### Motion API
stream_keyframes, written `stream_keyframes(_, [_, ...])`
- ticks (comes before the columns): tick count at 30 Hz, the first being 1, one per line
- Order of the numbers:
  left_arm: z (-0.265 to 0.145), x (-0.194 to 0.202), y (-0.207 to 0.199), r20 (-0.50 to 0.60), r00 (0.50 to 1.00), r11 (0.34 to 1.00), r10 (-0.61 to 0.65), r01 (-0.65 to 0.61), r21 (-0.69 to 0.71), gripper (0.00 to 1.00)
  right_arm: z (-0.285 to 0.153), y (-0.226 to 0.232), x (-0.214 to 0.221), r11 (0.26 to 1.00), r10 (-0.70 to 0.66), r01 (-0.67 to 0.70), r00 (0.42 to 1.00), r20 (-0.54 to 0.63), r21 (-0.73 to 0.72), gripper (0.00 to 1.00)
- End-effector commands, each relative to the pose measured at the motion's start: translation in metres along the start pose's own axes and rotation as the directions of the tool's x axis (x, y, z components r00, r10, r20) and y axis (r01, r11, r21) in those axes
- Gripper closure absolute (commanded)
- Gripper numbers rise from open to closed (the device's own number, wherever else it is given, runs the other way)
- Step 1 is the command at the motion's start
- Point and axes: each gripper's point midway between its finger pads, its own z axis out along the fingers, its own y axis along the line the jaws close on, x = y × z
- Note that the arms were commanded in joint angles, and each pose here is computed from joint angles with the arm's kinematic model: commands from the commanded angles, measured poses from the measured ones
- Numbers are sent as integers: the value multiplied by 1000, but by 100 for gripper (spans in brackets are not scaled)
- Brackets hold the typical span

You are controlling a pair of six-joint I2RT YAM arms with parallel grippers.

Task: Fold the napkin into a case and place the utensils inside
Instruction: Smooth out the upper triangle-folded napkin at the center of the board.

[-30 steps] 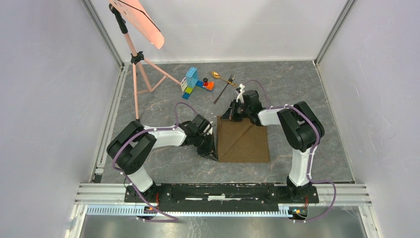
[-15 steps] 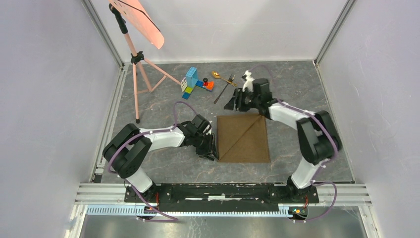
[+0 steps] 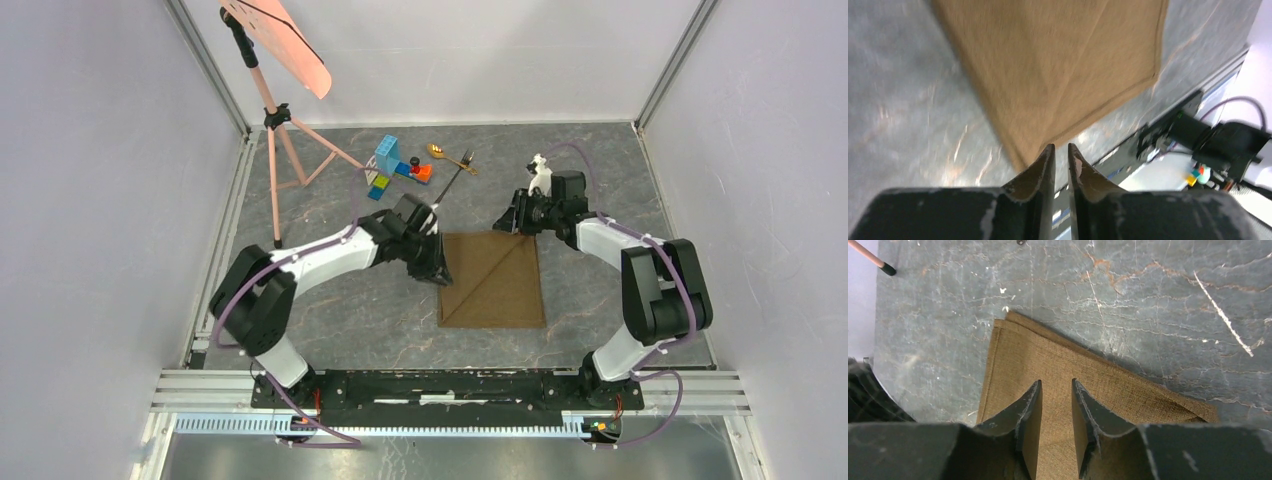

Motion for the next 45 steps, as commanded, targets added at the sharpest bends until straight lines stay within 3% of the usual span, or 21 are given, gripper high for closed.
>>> stream_keyframes(1, [17, -54, -14, 49, 998, 999, 25, -27, 33, 80, 7, -3, 0, 1000, -29, 29, 1000, -2, -8, 68])
stream_keyframes(8, [34, -105, 2, 75, 997, 999, -29, 30, -14, 81, 2, -50, 19, 974, -33, 37, 999, -21, 224, 71])
stream_keyframes(17, [6, -95, 8, 96, 995, 999, 1, 3, -45, 70, -24, -58, 34, 946, -8, 13, 1000, -14, 325, 69])
stream_keyframes(22, [-2, -88, 21, 102, 994, 994, 25, -14, -107, 62, -42, -44, 11, 940, -21, 4, 999, 44, 341, 61])
stream_keyframes(26, [2, -92, 30, 81, 996, 987, 36, -23, -161, 56, -49, -50, 5, 915, 35, -77, 993, 112, 397, 53])
stream_keyframes(38, [30, -121, 43, 27, 999, 969, 33, -26, -248, 58, -21, -63, 9, 899, 128, -171, 983, 132, 404, 52])
stream_keyframes(45, [38, -124, 54, 21, 999, 963, 25, -18, -271, 66, -14, -71, 7, 887, 135, -186, 980, 147, 422, 54])
